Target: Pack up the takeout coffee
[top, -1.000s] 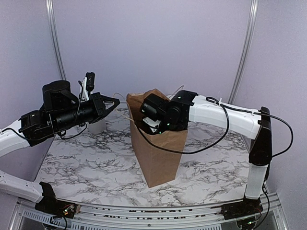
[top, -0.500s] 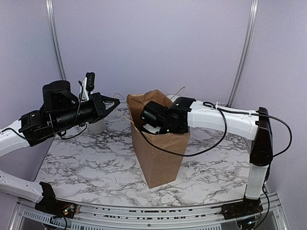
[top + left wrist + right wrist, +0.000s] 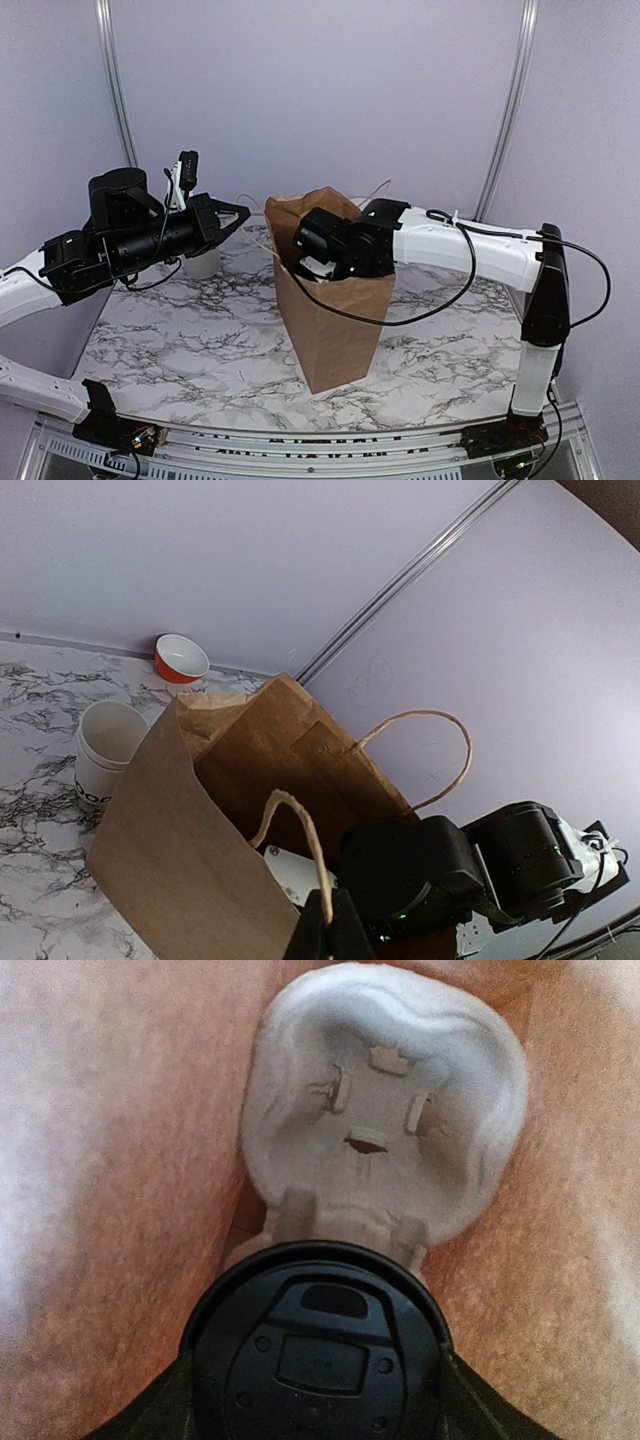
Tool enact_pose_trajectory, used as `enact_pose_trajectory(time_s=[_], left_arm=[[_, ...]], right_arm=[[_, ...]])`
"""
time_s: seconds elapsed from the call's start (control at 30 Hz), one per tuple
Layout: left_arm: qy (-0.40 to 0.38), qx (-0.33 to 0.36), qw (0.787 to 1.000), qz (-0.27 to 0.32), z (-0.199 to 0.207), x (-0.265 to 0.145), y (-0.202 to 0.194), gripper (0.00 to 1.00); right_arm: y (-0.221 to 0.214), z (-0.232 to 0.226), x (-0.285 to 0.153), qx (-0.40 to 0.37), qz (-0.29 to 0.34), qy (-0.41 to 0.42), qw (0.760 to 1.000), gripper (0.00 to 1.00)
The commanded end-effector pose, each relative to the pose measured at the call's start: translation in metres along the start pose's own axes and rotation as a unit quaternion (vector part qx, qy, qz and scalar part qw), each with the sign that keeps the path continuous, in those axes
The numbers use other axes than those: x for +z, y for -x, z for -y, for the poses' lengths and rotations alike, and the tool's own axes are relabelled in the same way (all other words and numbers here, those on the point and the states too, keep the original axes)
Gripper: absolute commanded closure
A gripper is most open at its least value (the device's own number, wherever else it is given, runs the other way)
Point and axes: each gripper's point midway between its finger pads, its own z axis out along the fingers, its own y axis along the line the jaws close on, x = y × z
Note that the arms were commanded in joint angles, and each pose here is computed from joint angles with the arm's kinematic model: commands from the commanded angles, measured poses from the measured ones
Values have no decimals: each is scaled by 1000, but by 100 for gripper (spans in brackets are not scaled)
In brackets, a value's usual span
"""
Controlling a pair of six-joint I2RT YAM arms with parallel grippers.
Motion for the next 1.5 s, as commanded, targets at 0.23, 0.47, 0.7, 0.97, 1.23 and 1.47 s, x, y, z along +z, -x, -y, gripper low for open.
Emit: enact_pose_trajectory(time_s=[0.23, 0.47, 0.7, 0.97, 1.23, 1.47], left_arm=[[-15, 7, 1000, 10, 11, -1, 8, 100], [-18, 6, 1000, 10, 12, -1, 9, 100], [-19, 7, 1000, 11, 13, -1, 10, 100], [-27, 10, 1000, 8, 18, 0, 12, 100], [-57, 12, 998, -15, 33, 6, 5, 100], [-71, 16, 997, -28, 41, 10, -1, 100]], right_arm=[[2, 1, -21, -6, 2, -16, 1000, 17], [6, 3, -28, -7, 10, -20, 1000, 7], [14, 4, -39, -6, 27, -24, 999, 0], [24, 4, -53, -1, 51, -23, 998, 0], [35, 2, -57, -3, 68, -24, 997, 0], [44, 4, -64, 3, 87, -30, 996, 0]])
